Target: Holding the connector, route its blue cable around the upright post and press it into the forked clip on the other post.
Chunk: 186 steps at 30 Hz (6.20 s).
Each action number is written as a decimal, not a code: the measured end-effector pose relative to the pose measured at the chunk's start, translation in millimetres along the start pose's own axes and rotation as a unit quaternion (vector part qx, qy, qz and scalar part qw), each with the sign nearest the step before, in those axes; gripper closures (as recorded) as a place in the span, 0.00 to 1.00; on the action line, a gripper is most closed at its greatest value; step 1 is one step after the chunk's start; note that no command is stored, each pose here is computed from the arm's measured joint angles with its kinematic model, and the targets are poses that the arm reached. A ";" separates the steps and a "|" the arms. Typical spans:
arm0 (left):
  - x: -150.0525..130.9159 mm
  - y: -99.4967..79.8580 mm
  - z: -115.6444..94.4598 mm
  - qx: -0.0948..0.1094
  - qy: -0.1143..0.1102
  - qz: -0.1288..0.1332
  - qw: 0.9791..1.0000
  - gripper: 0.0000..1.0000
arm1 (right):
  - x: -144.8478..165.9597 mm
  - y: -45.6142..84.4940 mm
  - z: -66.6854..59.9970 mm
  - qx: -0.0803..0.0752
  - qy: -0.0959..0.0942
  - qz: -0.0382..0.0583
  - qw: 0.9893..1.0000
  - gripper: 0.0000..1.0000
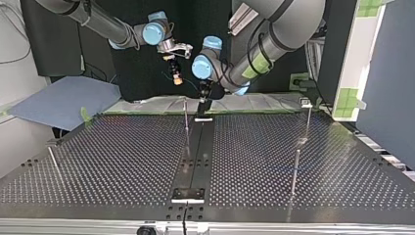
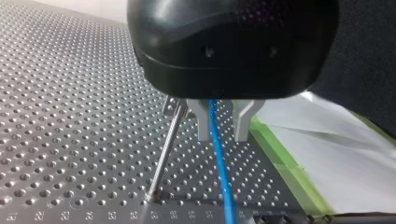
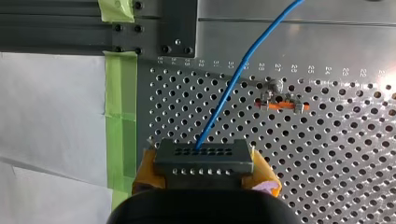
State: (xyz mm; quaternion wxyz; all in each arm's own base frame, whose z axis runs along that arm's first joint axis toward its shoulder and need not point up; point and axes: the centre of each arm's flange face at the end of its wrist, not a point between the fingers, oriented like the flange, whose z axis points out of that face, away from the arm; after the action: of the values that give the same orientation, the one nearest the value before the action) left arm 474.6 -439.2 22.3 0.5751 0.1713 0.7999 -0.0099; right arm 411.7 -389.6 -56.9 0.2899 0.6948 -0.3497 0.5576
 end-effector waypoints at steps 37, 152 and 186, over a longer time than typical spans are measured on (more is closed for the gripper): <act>0.0 0.0 0.0 0.000 0.000 0.000 1.000 1.00 | 0.8 6.4 1.9 -0.005 0.002 0.005 1.000 1.00; 0.0 0.0 0.0 0.000 0.000 0.000 1.000 1.00 | 3.0 6.9 5.3 -0.005 0.004 0.004 1.000 1.00; 0.0 0.0 0.0 0.000 0.000 0.000 1.000 1.00 | 3.0 6.9 5.3 -0.006 0.004 0.004 1.000 1.00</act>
State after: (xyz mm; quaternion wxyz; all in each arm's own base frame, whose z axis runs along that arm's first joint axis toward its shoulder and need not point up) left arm 474.5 -439.2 22.3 0.5751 0.1713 0.7999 -0.0099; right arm 409.5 -398.3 -55.0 0.2929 0.6895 -0.3544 0.5597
